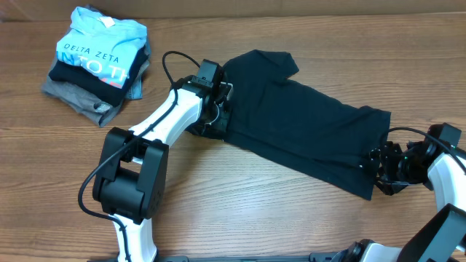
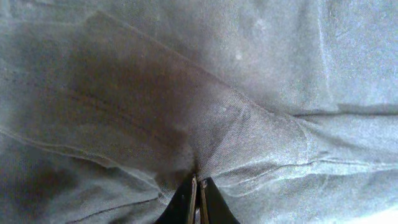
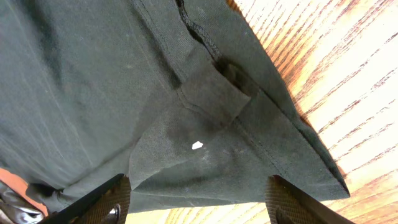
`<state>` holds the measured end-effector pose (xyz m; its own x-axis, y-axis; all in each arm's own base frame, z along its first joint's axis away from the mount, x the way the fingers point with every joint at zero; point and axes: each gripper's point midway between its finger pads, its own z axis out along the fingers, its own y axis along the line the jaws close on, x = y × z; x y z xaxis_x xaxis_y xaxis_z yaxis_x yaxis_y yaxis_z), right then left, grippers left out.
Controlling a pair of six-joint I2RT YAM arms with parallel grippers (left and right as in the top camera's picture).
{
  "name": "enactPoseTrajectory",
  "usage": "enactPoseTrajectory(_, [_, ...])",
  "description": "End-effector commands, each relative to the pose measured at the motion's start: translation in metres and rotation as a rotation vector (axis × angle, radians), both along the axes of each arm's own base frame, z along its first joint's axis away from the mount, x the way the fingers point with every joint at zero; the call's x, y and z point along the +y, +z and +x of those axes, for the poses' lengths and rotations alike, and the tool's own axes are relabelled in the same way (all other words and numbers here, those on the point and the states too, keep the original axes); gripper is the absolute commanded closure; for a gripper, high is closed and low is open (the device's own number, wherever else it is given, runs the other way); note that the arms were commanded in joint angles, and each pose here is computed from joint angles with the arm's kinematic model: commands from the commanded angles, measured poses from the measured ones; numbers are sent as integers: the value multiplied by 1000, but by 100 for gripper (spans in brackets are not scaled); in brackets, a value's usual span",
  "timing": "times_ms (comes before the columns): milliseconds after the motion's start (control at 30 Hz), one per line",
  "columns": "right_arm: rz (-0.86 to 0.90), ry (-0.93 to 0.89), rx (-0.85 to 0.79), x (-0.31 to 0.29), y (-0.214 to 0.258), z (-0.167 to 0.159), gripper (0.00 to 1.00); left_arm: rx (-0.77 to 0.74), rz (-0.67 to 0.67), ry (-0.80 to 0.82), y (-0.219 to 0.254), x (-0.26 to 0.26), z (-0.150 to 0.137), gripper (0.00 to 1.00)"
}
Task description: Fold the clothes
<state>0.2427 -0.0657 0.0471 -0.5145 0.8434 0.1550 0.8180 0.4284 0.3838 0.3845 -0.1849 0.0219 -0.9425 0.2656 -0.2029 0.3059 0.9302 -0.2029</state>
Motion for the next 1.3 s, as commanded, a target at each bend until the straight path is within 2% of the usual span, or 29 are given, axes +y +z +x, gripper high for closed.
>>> enactPoseTrajectory(0, [-18,2,-24,-5,6,6,28,13,-57,-8,9,-12,3,96])
enactPoseTrajectory(233, [-20,2,-27,-6,6,7,27,-105,-131,14,72,-32,44,96])
enactPoseTrajectory(367, [-21,2,-28,-6,6,7,27,-183,-158,5,87,-41,61,94])
enactPoseTrajectory(400, [-21,2,-28,-6,6,7,27,-194,-158,5,87,-42,63,86])
enactPoseTrajectory(467, [-20,2,-28,-6,6,7,27,-208,-155,2,85,-44,65,62])
enactPoseTrajectory(500, [-20,2,-27,-6,6,7,27,-211,-143,5,84,-43,65,57])
enactPoseTrajectory(567, [-19,2,-25,-5,6,6,27,-205,-88,22,80,-33,63,50])
enactPoseTrajectory(667, [-23,5,-21,-6,5,5,27,-175,24,59,71,-8,57,45])
enactPoseTrajectory(800, [-60,1,37,-11,1,-6,26,-95,191,102,53,33,39,47])
enactPoseTrajectory(900, [-82,1,80,-13,-2,-14,26,-55,234,122,35,51,29,47])
enactPoseTrajectory(1100, [-62,45,126,-6,-2,-28,25,1,238,186,-8,74,12,47])
enactPoseTrajectory(1133, [-58,49,133,-5,-2,-30,25,6,239,197,-12,78,10,53])
enactPoseTrajectory(1167, [-52,50,141,-3,-3,-32,26,15,241,209,-15,84,8,74])
enactPoseTrajectory(1200, [-48,51,148,-2,-4,-34,27,23,244,218,-17,89,7,89])
enactPoseTrajectory(1233, [-44,52,155,0,-6,-36,28,34,248,229,-17,94,6,96])
enactPoseTrajectory(1267, [-37,53,164,2,-8,-39,31,44,252,242,-17,100,5,96])
